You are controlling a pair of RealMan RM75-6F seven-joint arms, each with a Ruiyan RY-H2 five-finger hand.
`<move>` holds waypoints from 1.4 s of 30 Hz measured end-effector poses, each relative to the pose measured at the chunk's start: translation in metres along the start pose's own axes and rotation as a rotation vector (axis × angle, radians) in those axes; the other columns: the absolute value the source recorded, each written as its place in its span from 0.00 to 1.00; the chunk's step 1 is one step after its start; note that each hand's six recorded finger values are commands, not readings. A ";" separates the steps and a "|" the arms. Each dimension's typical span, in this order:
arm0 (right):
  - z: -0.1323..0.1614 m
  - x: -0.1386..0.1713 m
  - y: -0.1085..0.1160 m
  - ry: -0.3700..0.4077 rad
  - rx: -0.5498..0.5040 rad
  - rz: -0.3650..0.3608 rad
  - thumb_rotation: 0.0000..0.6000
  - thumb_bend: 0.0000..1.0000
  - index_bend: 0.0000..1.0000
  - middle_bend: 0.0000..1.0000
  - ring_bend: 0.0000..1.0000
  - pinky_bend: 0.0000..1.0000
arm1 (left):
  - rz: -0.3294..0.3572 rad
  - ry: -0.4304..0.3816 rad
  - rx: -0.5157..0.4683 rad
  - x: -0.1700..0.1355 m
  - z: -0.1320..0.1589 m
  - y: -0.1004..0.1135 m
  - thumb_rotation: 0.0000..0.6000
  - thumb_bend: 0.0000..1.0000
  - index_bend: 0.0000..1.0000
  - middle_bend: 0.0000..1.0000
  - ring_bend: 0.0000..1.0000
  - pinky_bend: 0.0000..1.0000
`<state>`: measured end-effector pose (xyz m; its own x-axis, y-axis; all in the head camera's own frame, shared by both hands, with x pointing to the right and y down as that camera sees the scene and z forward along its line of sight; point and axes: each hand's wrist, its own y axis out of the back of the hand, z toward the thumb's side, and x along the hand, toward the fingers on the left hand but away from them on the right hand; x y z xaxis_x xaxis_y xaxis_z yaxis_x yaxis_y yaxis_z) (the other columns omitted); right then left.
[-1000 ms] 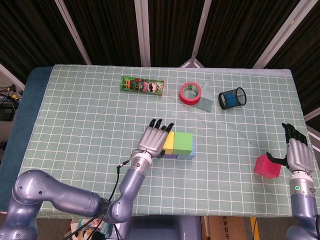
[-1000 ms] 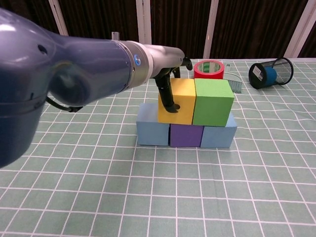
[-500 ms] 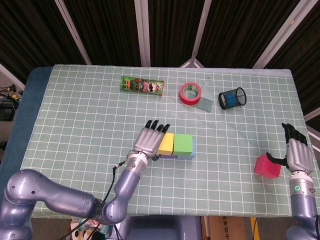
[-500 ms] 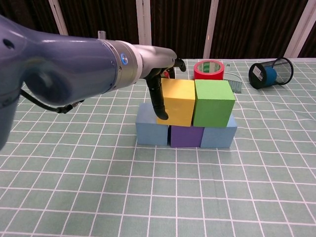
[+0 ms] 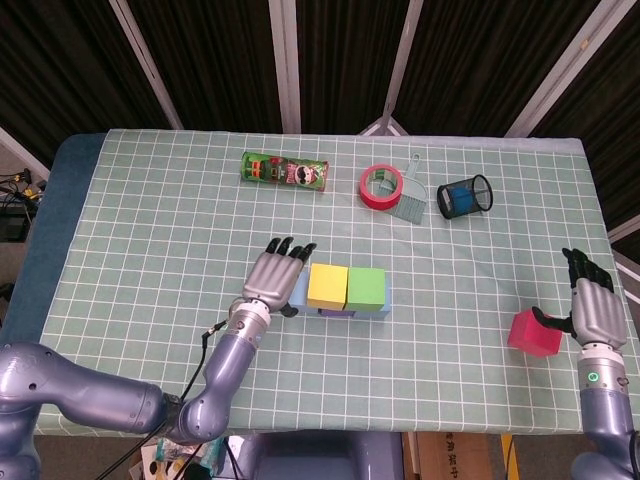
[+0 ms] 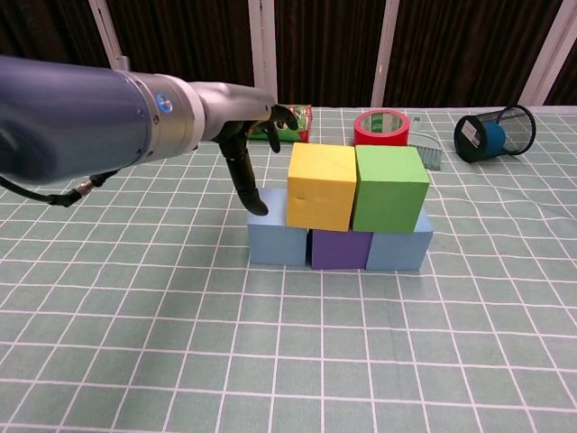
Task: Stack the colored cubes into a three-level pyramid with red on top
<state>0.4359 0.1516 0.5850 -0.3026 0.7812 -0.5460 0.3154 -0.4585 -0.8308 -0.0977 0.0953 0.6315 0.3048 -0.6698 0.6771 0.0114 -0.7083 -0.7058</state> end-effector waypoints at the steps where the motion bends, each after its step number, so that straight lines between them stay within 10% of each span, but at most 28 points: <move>1: 0.000 0.000 0.000 -0.001 0.001 0.000 1.00 0.27 0.00 0.02 0.00 0.00 | -0.004 0.002 -0.001 0.001 -0.003 -0.001 1.00 0.13 0.00 0.18 0.00 0.00; 42: -0.002 0.000 -0.002 -0.005 0.015 0.000 1.00 0.27 0.00 0.02 0.00 0.00 | -0.101 -0.071 -0.069 0.021 -0.006 -0.043 1.00 0.13 0.00 0.22 0.00 0.00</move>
<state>0.4366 0.1532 0.5873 -0.3074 0.7791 -0.5463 0.3014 -0.4648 -0.8325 -0.0976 0.1104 0.6767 0.3722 -0.5790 0.7254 -0.0198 -0.7863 -0.6175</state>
